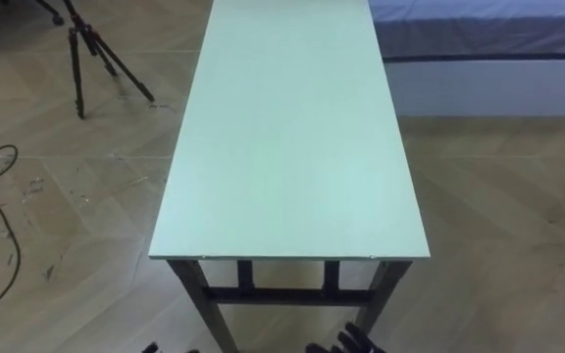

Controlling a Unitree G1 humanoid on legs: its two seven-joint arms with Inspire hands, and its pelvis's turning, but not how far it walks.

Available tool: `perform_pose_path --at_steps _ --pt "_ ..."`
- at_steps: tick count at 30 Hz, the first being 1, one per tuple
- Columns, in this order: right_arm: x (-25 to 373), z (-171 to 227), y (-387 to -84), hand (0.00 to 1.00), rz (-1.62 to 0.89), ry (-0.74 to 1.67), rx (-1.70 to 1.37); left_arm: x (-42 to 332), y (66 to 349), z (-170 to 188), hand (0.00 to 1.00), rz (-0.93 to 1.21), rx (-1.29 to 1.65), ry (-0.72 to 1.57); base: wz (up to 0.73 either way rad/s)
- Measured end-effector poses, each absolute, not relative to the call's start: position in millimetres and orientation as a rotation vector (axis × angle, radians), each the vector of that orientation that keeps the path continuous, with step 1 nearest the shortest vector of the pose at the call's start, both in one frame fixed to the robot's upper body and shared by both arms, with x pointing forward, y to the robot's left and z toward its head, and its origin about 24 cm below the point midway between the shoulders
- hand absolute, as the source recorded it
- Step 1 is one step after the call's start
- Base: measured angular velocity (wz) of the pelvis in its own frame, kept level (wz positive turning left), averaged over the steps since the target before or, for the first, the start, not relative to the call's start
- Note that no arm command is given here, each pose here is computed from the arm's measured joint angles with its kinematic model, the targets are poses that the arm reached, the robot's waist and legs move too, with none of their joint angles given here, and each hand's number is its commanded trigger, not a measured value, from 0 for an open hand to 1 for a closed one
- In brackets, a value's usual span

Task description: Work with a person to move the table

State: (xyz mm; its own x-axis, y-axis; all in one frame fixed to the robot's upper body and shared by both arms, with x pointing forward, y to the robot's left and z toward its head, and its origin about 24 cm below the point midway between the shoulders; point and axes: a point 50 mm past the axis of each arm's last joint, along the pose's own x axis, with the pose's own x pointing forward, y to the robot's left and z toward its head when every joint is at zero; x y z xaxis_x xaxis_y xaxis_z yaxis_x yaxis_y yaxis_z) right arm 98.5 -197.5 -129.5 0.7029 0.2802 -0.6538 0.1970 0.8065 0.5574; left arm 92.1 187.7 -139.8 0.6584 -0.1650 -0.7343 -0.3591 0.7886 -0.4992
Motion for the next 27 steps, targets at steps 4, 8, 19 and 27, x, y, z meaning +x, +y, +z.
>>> perform_pose_path --at_steps 4,8,19,27 --pt "107 -120 -183 0.0 0.111 0.749 0.711 102 175 -124 0.0 0.047 -0.751 0.777 0.0" --pt "120 -108 -172 0.0 0.199 0.687 0.741 116 164 -108 0.0 -0.032 -0.81 0.689 0.0" --pt "135 -78 -145 0.0 0.379 0.559 0.835 125 151 -90 0.0 -0.118 -0.883 0.635 0.0" --pt "138 -66 -145 0.0 0.438 0.529 0.839 143 135 -61 0.0 -0.246 -0.943 0.525 0.0"
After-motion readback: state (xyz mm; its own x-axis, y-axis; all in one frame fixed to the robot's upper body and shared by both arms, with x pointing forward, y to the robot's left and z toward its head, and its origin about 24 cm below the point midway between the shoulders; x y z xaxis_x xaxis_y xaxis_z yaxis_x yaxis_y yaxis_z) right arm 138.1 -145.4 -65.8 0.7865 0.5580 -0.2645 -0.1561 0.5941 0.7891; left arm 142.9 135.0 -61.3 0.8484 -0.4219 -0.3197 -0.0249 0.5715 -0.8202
